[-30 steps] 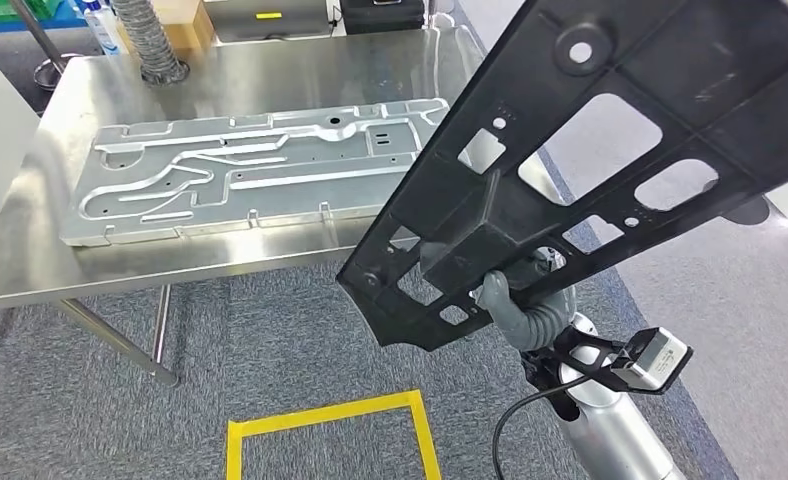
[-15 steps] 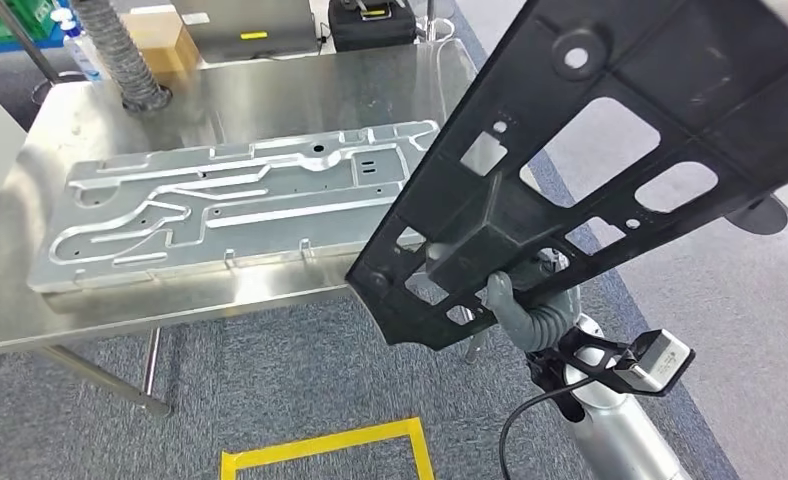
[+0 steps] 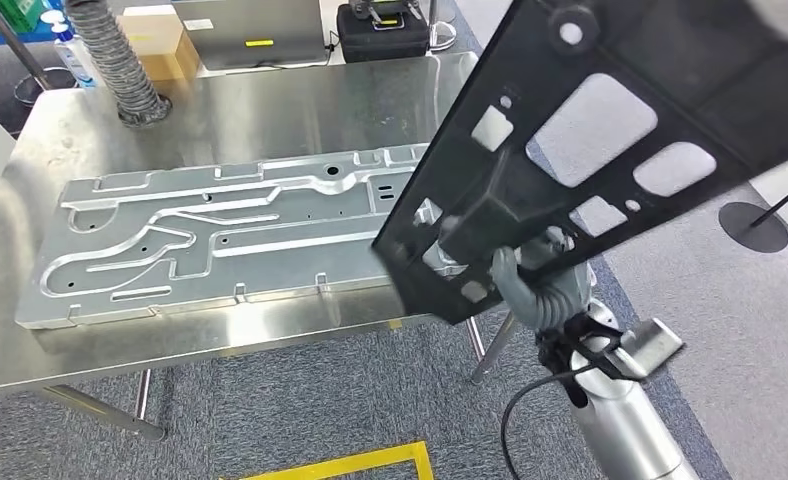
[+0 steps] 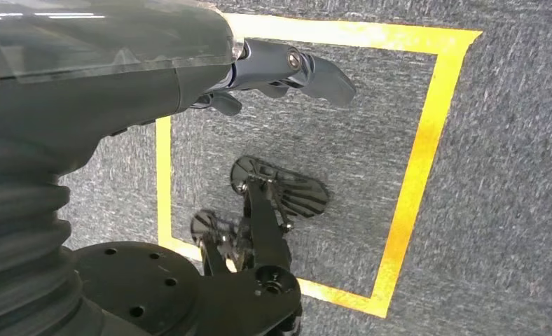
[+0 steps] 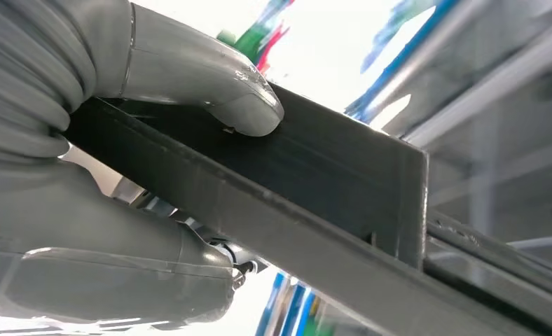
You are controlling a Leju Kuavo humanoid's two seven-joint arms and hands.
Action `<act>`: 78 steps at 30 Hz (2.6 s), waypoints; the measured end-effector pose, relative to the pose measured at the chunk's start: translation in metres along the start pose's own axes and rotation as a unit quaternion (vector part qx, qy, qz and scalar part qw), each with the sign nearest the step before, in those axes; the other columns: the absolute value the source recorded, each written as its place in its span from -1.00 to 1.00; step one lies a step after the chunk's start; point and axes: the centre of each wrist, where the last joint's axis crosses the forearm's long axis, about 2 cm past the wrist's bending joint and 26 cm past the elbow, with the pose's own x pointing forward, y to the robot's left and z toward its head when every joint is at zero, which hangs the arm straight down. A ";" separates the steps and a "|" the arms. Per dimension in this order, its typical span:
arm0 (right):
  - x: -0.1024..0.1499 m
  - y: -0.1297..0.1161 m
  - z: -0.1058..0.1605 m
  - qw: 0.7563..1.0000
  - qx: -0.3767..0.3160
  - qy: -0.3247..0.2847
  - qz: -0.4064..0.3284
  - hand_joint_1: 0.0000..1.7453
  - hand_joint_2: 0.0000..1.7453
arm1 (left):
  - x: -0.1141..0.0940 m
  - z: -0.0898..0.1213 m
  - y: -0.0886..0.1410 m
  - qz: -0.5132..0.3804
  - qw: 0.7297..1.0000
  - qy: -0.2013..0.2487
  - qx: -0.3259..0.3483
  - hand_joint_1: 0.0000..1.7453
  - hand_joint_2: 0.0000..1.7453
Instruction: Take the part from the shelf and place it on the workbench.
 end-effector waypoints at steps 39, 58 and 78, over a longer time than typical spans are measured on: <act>-0.140 -0.058 -0.053 0.716 0.302 0.187 0.601 1.00 1.00 | 0.028 -0.008 -0.023 -0.033 0.997 -0.045 -0.043 -1.00 1.00; -0.151 -0.043 -0.009 0.674 0.383 0.313 0.548 1.00 1.00 | 0.035 -0.010 -0.028 -0.053 0.995 -0.069 -0.056 -1.00 1.00; -0.153 -0.029 -0.003 0.712 0.363 0.305 0.518 -1.00 -1.00 | 0.036 -0.010 -0.032 -0.072 0.992 -0.079 -0.060 -1.00 -1.00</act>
